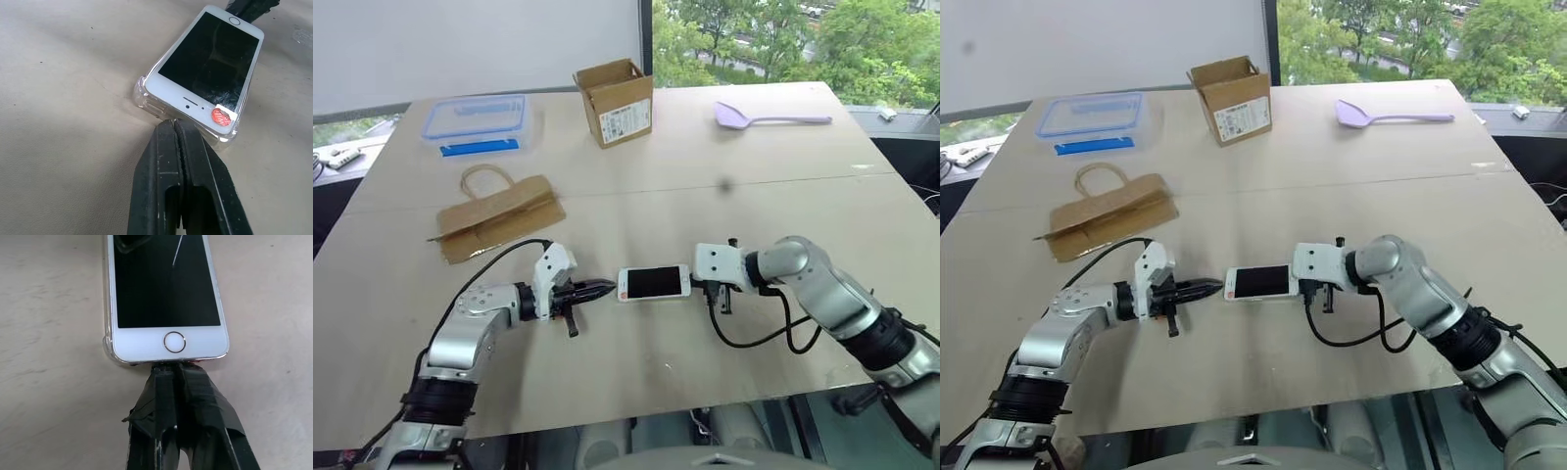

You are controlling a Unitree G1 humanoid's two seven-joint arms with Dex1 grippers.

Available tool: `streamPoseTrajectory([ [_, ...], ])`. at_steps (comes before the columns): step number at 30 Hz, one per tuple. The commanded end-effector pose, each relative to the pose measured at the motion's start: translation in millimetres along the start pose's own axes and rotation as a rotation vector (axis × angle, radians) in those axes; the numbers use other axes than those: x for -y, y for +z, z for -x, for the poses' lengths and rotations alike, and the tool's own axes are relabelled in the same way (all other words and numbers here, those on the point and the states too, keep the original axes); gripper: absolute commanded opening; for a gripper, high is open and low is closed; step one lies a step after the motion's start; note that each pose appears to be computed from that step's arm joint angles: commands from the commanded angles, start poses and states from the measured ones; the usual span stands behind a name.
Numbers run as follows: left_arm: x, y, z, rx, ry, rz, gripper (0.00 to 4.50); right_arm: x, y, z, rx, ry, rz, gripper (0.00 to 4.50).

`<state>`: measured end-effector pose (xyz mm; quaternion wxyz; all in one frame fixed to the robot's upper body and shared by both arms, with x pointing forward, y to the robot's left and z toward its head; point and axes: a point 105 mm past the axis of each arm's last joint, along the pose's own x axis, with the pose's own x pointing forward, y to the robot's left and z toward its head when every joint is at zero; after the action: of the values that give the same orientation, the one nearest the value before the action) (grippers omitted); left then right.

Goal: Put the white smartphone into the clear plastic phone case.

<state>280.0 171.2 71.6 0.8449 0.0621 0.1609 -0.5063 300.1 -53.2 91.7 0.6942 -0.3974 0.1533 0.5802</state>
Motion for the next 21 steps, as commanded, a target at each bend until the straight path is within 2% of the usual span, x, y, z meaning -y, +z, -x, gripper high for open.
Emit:
streamPoseTrajectory([
  [1,18.0,7.7,-12.6,0.027,-0.086,-0.028,0.0,-6.5,19.4,-14.9,0.067,0.044,0.047,0.07],
  [8,19.7,7.3,-14.2,0.038,-0.079,-0.019,0.0,-22.7,31.1,-21.9,0.156,0.143,0.017,0.07],
  [16,19.9,0.1,8.5,0.02,-0.054,0.01,0.0,-7.7,8.8,-3.4,0.086,0.072,-0.014,0.07],
  [21,26.6,-2.1,17.9,0.0,-0.103,0.033,0.0,-8.9,-0.6,11.6,0.07,0.053,-0.04,0.07],
])
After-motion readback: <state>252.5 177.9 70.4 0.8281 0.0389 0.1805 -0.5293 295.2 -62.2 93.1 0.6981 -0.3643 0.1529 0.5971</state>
